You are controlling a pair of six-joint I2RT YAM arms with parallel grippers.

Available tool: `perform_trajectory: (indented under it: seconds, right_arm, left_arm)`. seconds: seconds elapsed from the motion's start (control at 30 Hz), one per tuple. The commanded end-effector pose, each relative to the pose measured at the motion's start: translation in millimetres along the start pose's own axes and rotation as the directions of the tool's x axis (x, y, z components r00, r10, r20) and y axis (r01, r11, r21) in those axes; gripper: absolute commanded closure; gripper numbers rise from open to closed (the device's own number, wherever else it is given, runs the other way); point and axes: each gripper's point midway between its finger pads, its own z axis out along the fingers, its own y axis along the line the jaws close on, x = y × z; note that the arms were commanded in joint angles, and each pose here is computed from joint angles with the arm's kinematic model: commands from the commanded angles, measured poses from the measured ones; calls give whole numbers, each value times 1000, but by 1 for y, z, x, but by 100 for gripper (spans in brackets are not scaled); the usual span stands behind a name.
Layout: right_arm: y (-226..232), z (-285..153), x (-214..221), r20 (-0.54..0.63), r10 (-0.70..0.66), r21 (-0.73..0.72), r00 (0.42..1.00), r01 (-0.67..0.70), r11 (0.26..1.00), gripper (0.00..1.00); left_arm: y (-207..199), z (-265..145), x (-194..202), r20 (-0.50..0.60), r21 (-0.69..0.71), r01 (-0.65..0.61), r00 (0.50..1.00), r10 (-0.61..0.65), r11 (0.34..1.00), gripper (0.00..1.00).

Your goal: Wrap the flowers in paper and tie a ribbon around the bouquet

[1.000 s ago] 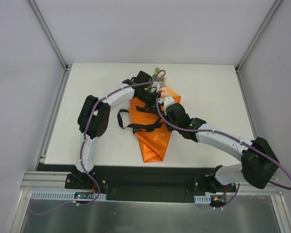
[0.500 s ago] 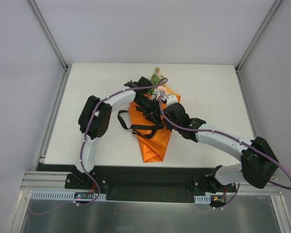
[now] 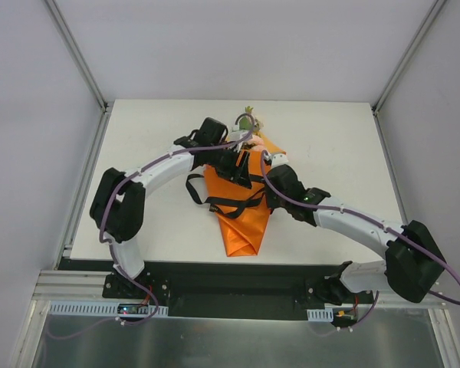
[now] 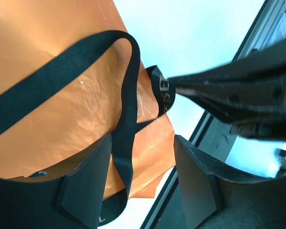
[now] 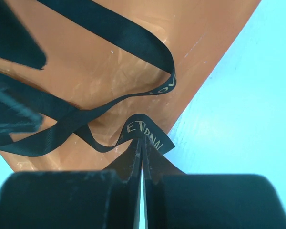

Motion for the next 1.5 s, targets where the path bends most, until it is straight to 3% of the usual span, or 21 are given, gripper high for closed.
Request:
perform_trajectory:
  seconds: [0.0,0.07,0.13,0.17,0.2,0.33,0.57,0.8,0.9,1.03,1.07,1.13,1.33,1.47]
  right_arm:
    - [-5,-8,-5,14,70,-9,997,-70,997,99]
    - [-7,-7,-7,15,88,-12,996,-88,996,99]
    - [-10,-6,-10,12,115,-27,993,-115,993,99]
    - [-9,-5,-12,17,125,-35,992,-124,992,99]
    - [-13,-4,-15,18,145,-36,989,-144,989,99]
    - [-8,-2,-18,-5,168,-85,986,-168,982,99]
    - [-3,-3,-18,-32,205,-138,978,-208,968,99]
    - [7,-7,-28,-44,261,-201,964,-264,943,99]
    - [5,-6,-30,-48,275,-196,960,-279,940,99]
    - [-2,-3,-31,-48,262,-161,964,-266,950,99]
    - [-2,-2,-31,-46,255,-156,966,-259,953,99]
    - [-11,1,-32,-29,235,-110,972,-236,965,99]
    - [-32,15,-36,0,127,-6,992,-127,992,99]
    - [-41,25,-43,7,80,33,997,-80,996,99]
  left_arm:
    - [-7,-5,-5,173,-10,-257,951,255,966,44]
    - [-11,1,-9,235,10,-387,897,374,922,41]
    - [-18,7,6,247,50,-443,874,419,895,37]
    - [-24,9,-1,297,32,-523,819,491,852,37]
    - [-26,12,1,303,17,-551,798,521,834,37]
    - [-18,32,2,292,-65,-613,743,603,787,36]
    - [0,48,-6,211,-275,-735,582,785,619,35]
    - [7,67,10,168,-191,-782,569,805,593,40]
    - [4,70,11,167,-160,-780,583,795,606,47]
    - [-3,70,16,140,-65,-759,635,759,648,72]
    - [-4,69,18,136,-49,-744,656,742,666,87]
    - [-9,61,22,141,18,-694,714,686,720,99]
    - [-37,40,43,82,256,-504,861,501,825,100]
    - [-47,35,49,28,395,-338,934,357,854,100]
